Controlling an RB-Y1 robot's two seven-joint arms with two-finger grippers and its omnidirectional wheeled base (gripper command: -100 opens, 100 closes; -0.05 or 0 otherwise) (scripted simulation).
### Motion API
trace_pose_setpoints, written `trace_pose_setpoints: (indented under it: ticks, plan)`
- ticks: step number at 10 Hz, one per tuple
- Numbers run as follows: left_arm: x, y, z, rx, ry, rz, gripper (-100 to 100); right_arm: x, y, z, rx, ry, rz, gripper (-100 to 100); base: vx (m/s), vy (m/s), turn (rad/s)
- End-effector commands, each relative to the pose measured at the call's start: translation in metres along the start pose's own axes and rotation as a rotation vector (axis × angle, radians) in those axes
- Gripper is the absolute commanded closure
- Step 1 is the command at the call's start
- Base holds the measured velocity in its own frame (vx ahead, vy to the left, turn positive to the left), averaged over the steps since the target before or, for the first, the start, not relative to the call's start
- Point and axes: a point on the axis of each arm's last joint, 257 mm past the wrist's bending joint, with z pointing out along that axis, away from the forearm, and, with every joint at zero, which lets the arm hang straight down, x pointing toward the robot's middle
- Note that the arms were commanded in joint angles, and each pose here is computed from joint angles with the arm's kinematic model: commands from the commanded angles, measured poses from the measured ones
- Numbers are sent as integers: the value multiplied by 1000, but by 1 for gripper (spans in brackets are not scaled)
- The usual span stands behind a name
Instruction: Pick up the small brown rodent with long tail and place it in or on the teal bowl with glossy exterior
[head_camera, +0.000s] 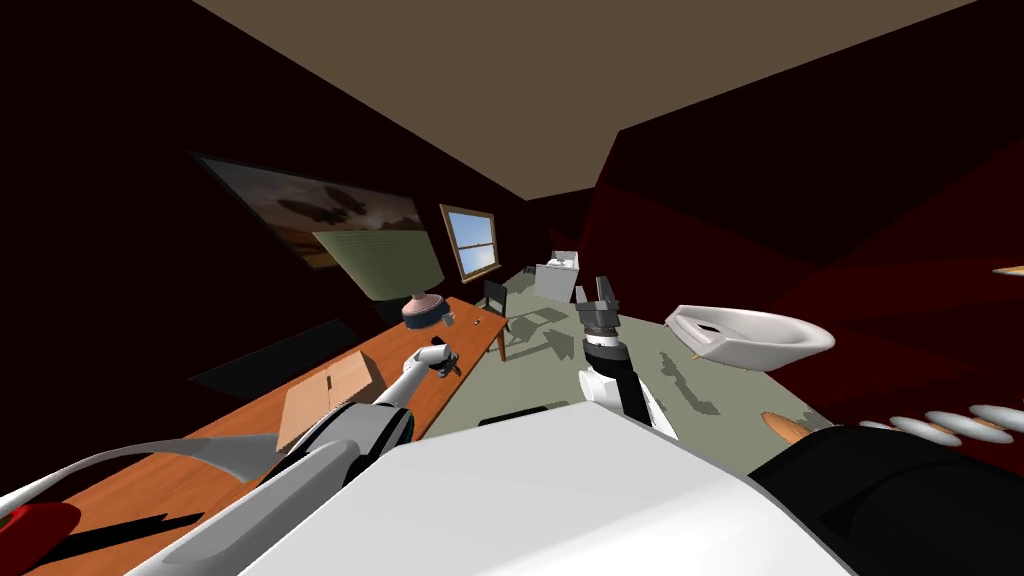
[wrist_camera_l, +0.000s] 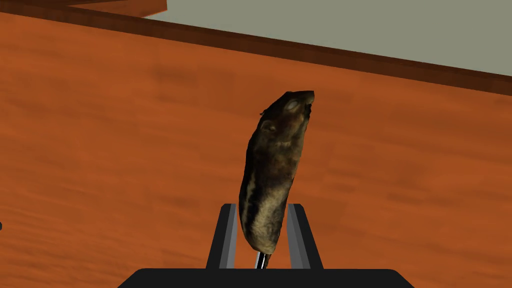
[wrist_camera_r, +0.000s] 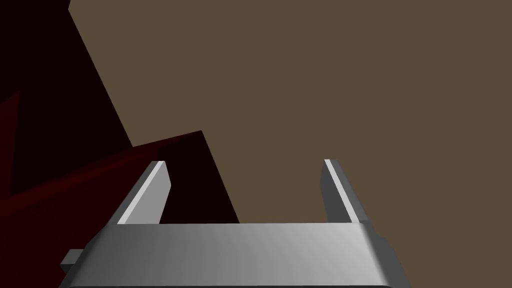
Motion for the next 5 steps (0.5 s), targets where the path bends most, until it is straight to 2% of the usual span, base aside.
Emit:
trace_pose_setpoints:
  ticks: [1, 3, 5]
  plan:
    - [-6, -9, -9, 10, -2, 19, 100, 0, 0, 0, 0, 0, 0, 0, -150, -53, -47]
    - [-10, -14, -15, 16, -4, 29, 100, 0, 0, 0, 0, 0, 0, 0, -108, -17, -26]
    - [-23, -27, -32, 30, -11, 62, 100, 0, 0, 0, 0, 0, 0, 0, -138, -18, -47]
